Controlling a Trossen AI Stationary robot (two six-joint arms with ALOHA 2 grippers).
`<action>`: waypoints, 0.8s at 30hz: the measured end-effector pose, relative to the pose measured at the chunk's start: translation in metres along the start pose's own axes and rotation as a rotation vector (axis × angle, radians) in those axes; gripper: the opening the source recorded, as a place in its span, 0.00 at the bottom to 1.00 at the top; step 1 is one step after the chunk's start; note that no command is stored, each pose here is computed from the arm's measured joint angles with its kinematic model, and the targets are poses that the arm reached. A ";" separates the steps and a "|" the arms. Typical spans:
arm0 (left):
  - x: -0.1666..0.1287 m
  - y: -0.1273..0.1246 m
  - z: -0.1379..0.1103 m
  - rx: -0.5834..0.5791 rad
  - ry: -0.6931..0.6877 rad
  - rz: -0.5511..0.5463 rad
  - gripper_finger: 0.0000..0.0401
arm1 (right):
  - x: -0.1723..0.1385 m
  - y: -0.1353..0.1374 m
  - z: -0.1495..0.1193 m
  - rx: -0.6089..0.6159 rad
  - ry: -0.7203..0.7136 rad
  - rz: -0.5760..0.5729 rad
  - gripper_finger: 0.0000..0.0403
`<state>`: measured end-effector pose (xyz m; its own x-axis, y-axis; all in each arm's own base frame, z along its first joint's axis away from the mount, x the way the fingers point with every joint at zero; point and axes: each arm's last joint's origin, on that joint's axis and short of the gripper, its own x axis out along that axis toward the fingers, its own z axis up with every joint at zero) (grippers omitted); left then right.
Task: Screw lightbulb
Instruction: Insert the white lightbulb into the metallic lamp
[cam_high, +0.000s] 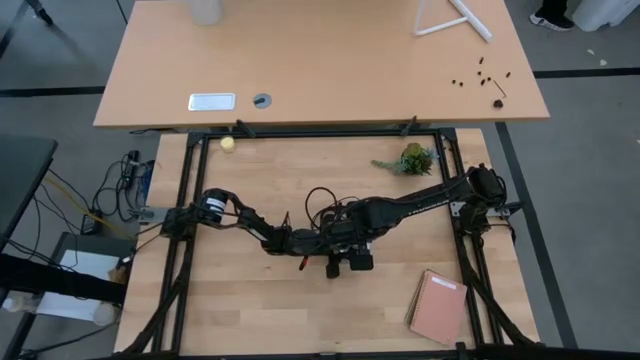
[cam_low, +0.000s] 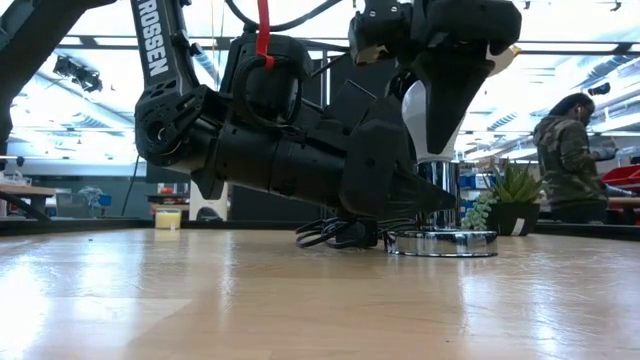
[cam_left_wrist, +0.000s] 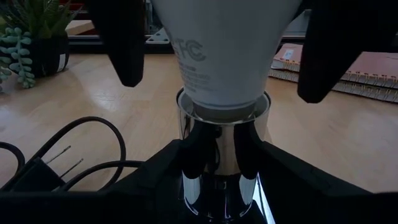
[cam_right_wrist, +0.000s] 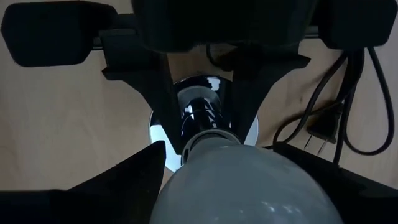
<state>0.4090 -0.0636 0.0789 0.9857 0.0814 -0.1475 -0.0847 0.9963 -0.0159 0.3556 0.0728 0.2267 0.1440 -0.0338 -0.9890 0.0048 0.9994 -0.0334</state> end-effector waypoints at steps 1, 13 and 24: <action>0.000 0.000 0.000 0.000 0.000 0.000 0.49 | 0.000 0.000 0.000 0.007 0.000 0.000 0.76; 0.000 0.000 0.000 0.002 0.000 -0.001 0.49 | 0.000 -0.003 -0.002 0.011 0.021 0.001 0.76; 0.000 0.000 0.000 -0.007 -0.005 0.000 0.49 | -0.004 -0.003 -0.002 -0.126 0.039 -0.008 0.76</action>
<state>0.4091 -0.0637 0.0793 0.9864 0.0816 -0.1430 -0.0857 0.9961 -0.0227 0.3536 0.0700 0.2303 0.1060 -0.0446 -0.9934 -0.1186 0.9913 -0.0572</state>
